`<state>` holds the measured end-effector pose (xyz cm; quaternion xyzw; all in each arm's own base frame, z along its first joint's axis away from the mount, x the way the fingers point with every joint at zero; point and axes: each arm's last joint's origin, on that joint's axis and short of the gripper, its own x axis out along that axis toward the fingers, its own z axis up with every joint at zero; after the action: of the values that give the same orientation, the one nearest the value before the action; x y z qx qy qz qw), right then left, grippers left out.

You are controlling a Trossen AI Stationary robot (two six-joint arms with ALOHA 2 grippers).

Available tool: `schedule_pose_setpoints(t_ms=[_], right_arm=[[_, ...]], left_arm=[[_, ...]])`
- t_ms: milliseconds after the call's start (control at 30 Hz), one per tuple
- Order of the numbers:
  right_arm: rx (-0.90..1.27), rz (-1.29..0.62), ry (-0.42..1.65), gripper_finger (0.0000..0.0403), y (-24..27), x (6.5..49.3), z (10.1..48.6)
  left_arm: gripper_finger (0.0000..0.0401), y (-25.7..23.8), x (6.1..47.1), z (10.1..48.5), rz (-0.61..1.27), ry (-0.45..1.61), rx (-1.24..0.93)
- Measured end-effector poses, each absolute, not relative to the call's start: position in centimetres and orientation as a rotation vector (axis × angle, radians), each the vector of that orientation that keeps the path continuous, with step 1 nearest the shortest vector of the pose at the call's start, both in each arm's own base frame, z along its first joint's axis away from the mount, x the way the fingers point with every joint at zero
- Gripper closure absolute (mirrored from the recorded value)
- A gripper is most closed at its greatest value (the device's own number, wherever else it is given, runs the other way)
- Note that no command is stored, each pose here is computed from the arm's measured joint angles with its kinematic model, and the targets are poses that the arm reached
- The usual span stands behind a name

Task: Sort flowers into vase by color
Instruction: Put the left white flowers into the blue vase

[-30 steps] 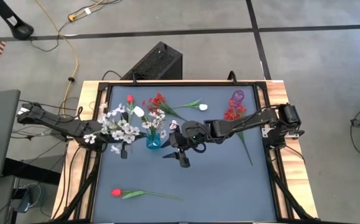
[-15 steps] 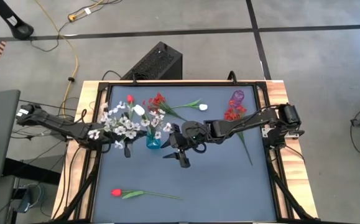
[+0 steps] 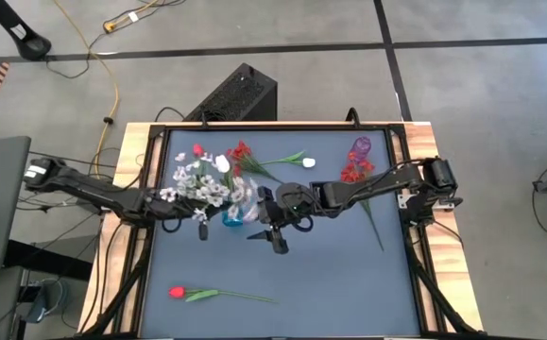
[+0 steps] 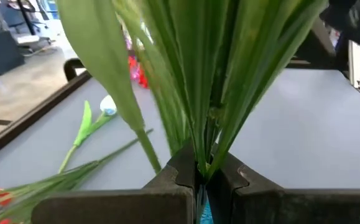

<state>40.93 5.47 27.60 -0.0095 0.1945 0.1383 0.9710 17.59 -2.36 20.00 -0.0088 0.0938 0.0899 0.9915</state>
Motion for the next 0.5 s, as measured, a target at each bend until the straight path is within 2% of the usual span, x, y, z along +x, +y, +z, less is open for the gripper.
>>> schedule_pose_setpoints(t_ms=[333,500], right_arm=[[-0.019,0.279,0.403,0.0176,5.46,40.90,27.51],[-0.019,0.279,0.403,0.0176,5.46,40.89,27.50]], left_arm=[[0.0399,-2.58,17.92,19.66,0.121,0.207,0.001],[0.0358,-2.54,17.42,20.11,0.101,0.195,0.023]])
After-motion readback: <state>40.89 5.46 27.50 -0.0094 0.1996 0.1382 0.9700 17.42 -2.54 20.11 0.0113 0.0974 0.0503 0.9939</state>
